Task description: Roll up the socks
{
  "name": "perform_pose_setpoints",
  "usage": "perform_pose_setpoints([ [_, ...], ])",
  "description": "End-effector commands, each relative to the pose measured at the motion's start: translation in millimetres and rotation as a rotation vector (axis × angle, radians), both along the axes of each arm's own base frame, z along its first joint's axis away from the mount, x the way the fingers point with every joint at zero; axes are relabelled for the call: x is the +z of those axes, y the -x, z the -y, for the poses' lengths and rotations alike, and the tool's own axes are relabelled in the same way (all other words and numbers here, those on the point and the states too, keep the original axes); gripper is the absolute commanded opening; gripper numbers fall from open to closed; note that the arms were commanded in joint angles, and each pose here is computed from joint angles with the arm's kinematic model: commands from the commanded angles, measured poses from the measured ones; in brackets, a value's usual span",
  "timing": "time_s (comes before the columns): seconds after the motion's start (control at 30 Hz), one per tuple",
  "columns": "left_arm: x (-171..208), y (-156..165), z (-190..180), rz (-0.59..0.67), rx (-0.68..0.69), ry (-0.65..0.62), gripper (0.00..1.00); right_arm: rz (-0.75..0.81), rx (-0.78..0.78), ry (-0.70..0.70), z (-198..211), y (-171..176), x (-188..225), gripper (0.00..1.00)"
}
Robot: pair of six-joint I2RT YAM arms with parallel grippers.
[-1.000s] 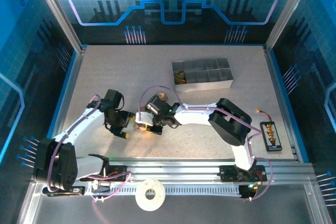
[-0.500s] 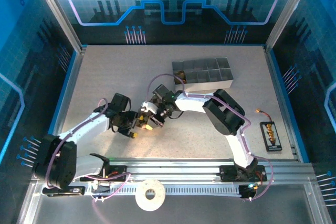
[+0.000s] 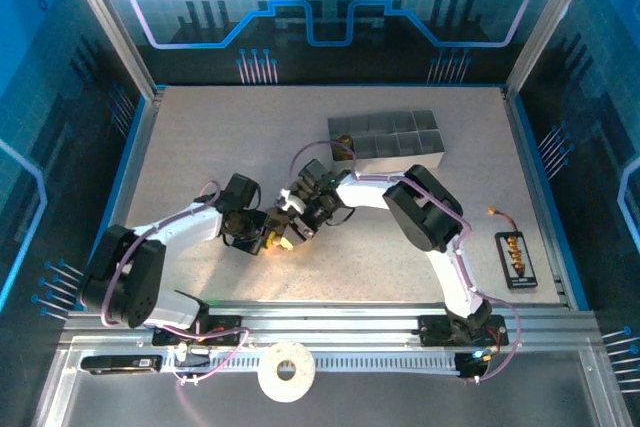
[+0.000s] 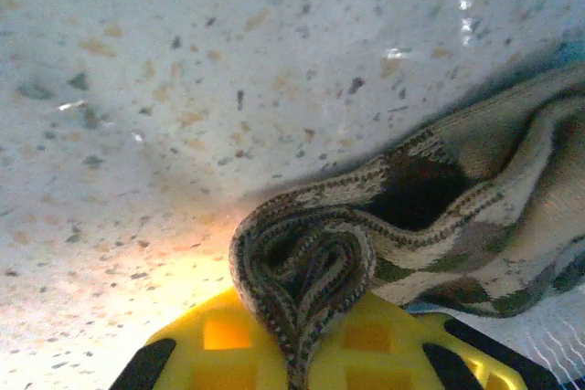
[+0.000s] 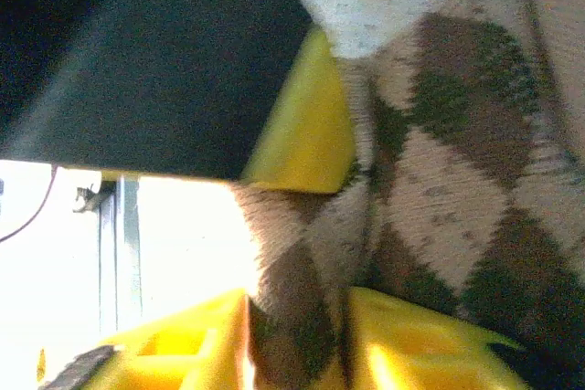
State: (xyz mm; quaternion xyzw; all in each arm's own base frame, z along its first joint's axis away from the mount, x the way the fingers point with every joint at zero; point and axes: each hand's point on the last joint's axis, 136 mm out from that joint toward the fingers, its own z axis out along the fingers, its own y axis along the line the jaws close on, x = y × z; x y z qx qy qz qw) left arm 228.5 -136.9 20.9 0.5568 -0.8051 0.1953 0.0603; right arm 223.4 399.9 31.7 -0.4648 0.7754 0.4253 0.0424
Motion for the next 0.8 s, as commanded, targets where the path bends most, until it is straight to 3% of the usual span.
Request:
perform_pose_setpoints([
  [0.0, -17, 70, -31, -0.298, 0.018, -0.148, 0.00, 0.329, 0.019, 0.002, 8, -7, 20, 0.45],
  [0.07, -14, 70, -31, -0.308, 0.036, -0.137, 0.00, 0.590, 0.036, -0.013, 12, -8, 33, 0.50],
  [0.17, -12, 71, -31, -0.331, 0.060, -0.118, 0.00, 1.006, 0.099, 0.000, 13, -2, 47, 0.68],
  [0.23, -12, 70, -30, -0.348, 0.065, -0.107, 0.00, 1.168, 0.183, 0.073, 13, 5, 41, 0.70],
  [0.5, -19, 65, -31, -0.396, 0.047, -0.088, 0.00, 1.471, 0.378, 0.164, -23, 19, 26, 0.65],
  [0.63, -19, 62, -31, -0.399, 0.038, -0.087, 0.00, 1.447, 0.394, 0.180, -35, 18, 14, 0.56],
  [0.77, -18, 60, -31, -0.391, 0.037, -0.085, 0.00, 1.418, 0.375, 0.218, -35, 13, 2, 0.41],
])
